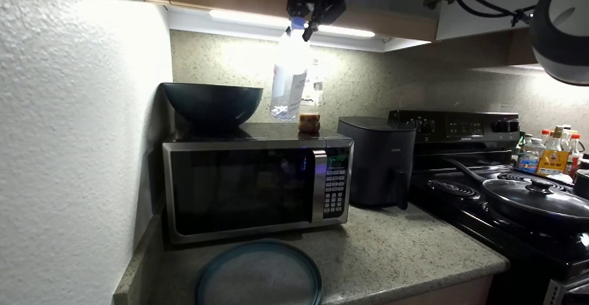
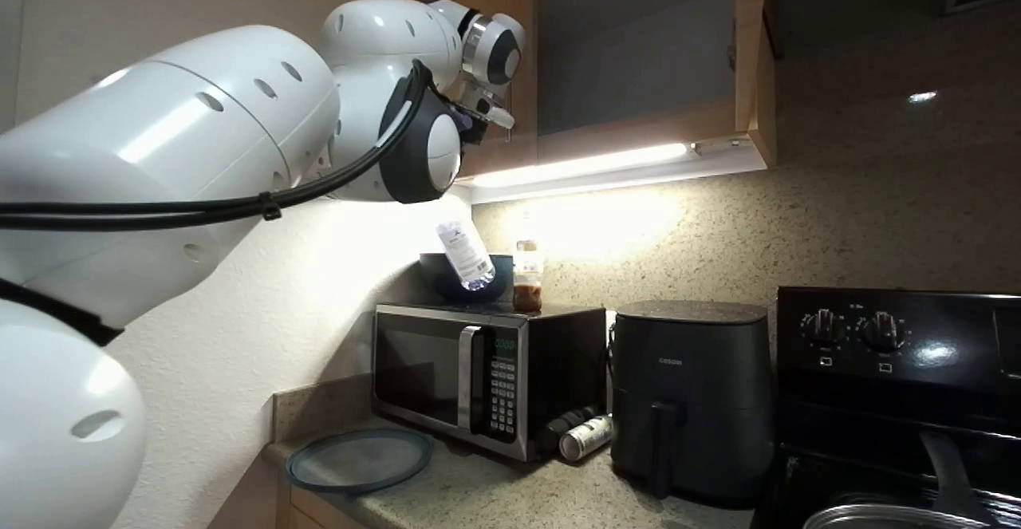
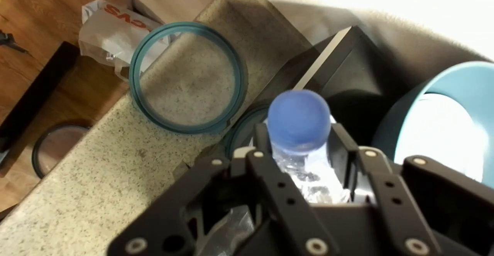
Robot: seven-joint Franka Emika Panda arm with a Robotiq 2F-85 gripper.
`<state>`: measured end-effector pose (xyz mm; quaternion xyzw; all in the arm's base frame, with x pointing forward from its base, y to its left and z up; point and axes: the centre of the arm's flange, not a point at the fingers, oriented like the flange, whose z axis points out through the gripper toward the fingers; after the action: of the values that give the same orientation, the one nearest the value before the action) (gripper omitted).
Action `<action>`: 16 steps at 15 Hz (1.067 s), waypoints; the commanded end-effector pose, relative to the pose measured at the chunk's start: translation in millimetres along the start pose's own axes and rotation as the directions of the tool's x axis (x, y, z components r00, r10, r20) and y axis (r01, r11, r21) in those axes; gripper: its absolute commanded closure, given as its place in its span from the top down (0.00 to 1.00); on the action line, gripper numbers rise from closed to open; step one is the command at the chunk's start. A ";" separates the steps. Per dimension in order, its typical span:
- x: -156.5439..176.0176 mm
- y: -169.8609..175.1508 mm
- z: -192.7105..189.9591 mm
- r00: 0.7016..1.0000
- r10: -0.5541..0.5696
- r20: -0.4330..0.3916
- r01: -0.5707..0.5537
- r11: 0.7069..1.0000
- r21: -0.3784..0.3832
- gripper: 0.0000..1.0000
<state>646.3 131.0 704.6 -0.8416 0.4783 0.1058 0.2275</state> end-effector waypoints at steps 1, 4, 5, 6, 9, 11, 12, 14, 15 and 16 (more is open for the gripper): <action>12.2 8.2 22.9 0.994 -0.024 0.106 0.024 1.000 -0.006 0.16; 25.7 -1.2 46.9 0.991 -0.008 0.131 0.015 0.998 -0.054 0.16; 29.4 -4.6 55.8 0.992 0.004 0.123 0.006 0.997 -0.077 0.16; 32.3 -7.4 63.7 0.994 0.016 0.108 -0.006 0.995 -0.098 0.16; 33.3 -10.3 76.3 0.996 0.030 0.082 -0.018 0.988 -0.151 0.66; 31.7 -7.5 75.6 0.996 0.028 0.084 -0.014 0.987 -0.162 0.73; 31.7 -5.7 75.1 0.995 0.026 0.093 -0.011 0.986 -0.166 0.80; 32.6 -2.7 74.5 0.995 0.026 0.099 -0.009 0.987 -0.163 0.92; 33.1 -1.4 73.2 0.994 0.023 0.108 -0.006 0.987 -0.159 0.98; 33.6 -0.4 72.6 0.994 0.027 0.105 -0.011 0.988 -0.155 0.99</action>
<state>670.9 141.9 635.2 -0.8429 0.4683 0.1805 0.1940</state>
